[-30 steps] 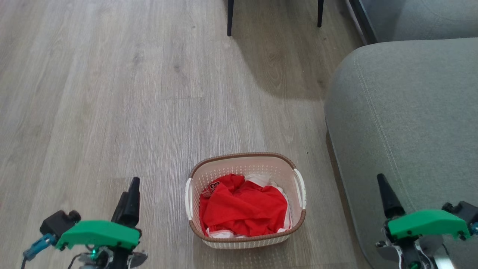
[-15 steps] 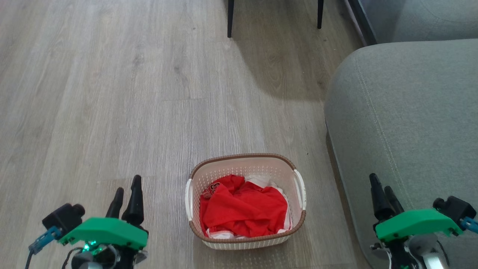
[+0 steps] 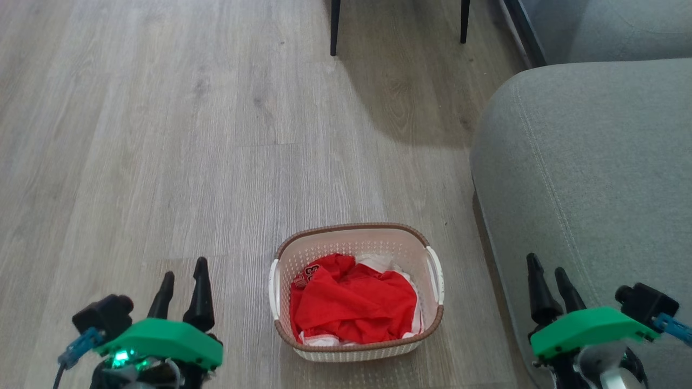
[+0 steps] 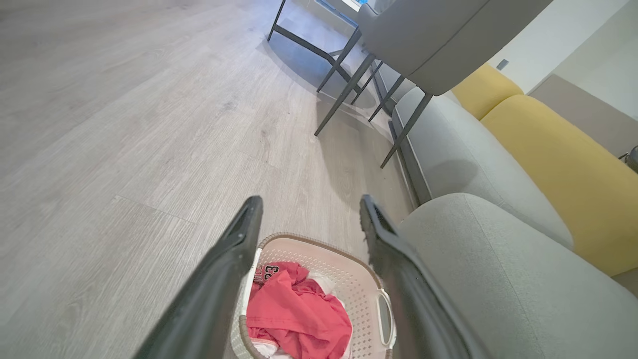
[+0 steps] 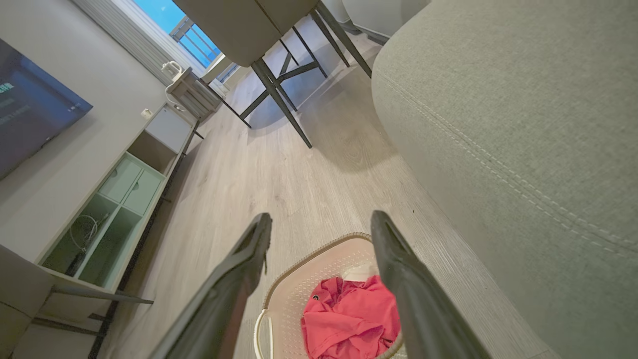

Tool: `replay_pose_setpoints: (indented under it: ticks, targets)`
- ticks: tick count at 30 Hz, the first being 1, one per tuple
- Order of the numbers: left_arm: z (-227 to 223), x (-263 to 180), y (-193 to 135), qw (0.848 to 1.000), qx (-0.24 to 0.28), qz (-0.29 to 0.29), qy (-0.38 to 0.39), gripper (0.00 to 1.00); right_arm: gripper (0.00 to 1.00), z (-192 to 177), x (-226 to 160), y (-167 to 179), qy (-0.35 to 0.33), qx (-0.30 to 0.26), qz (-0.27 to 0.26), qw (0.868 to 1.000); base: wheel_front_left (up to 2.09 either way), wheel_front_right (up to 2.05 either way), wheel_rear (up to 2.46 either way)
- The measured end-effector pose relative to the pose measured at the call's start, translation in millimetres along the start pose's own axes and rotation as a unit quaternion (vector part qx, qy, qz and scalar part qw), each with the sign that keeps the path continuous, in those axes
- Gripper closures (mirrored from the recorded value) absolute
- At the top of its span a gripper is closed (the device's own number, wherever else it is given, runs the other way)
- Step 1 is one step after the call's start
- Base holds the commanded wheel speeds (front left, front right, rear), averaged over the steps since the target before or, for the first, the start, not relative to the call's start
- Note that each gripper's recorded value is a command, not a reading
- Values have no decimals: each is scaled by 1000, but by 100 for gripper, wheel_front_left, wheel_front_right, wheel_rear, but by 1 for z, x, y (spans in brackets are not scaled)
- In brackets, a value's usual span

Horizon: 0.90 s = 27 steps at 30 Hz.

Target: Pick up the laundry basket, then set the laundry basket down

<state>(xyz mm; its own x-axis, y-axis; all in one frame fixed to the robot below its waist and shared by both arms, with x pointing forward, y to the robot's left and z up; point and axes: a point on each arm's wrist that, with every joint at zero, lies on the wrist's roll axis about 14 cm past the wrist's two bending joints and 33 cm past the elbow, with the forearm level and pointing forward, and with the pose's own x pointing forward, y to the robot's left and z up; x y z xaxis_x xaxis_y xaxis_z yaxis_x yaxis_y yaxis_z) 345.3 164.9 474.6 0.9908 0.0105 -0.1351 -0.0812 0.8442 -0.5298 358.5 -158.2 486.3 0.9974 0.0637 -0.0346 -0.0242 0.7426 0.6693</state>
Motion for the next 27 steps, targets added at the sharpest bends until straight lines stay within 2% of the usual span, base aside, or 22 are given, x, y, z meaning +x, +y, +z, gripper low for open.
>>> replay_pose_setpoints:
  ticks: [13, 27]
  targets:
    - [9, -1, -8, 997, 77, -9, -28, 0, 0, 2, 1, 14, -8, -69, 27, 997, 0, 0, 0]
    - [9, -7, -13, 986, 157, -16, -47, 0, 0, 3, 1, 31, -21, -149, 58, 987, 0, 0, 0]
